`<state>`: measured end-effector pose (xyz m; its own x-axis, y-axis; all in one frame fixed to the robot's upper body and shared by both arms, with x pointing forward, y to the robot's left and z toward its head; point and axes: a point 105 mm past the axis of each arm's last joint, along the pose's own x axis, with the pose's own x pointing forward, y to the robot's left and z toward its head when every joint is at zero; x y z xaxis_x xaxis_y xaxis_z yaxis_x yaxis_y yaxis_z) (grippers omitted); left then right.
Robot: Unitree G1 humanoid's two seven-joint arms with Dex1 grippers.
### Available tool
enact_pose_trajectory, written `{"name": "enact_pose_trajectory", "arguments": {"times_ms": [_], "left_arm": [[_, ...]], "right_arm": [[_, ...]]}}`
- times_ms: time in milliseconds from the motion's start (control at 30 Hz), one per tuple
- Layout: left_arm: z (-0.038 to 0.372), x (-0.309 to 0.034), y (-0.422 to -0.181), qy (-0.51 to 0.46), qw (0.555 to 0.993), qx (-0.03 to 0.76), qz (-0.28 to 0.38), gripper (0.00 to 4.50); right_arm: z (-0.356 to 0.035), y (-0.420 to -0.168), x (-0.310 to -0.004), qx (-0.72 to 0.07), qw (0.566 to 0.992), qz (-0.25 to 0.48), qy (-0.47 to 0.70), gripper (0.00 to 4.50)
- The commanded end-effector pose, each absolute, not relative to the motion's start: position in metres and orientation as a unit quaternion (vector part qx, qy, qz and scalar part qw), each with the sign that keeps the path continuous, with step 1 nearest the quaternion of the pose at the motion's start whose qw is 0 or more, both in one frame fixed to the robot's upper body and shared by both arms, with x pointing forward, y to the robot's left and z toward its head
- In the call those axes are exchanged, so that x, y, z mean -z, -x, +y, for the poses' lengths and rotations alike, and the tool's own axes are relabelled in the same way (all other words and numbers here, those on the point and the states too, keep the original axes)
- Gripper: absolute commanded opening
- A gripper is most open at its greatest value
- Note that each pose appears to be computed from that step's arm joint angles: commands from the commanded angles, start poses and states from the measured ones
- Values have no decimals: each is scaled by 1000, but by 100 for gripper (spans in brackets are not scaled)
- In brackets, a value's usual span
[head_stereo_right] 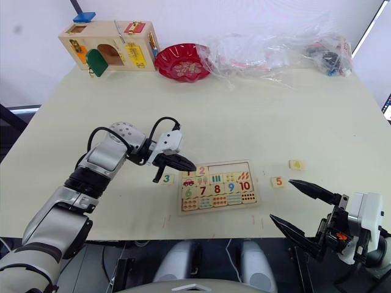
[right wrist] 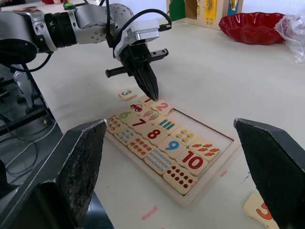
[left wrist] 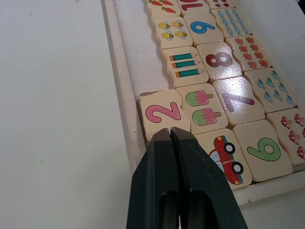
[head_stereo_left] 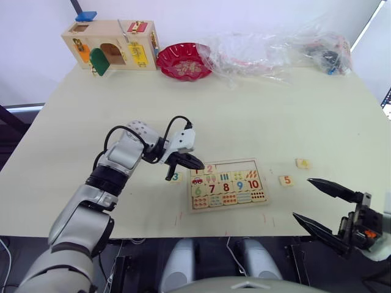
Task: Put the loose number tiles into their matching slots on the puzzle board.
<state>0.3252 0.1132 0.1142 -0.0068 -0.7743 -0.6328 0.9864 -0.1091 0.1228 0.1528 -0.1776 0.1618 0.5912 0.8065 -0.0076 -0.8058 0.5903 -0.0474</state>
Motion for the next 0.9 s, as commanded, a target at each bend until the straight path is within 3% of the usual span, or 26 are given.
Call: {"name": "enact_pose_trajectory", "arguments": {"times_ms": [33, 667, 900], "left_arm": [[114, -122, -327, -298, 645, 684, 166, 6], [107, -114, -322, -305, 635, 690, 167, 6], [116, -148, -318, -198, 698, 674, 139, 6]], "right_arm": [[-175, -149, -172, -459, 887, -23, 41, 450], [-176, -148, -171, -458, 888, -20, 40, 450], [-176, -145, -170, -459, 888, -19, 38, 450]]}}
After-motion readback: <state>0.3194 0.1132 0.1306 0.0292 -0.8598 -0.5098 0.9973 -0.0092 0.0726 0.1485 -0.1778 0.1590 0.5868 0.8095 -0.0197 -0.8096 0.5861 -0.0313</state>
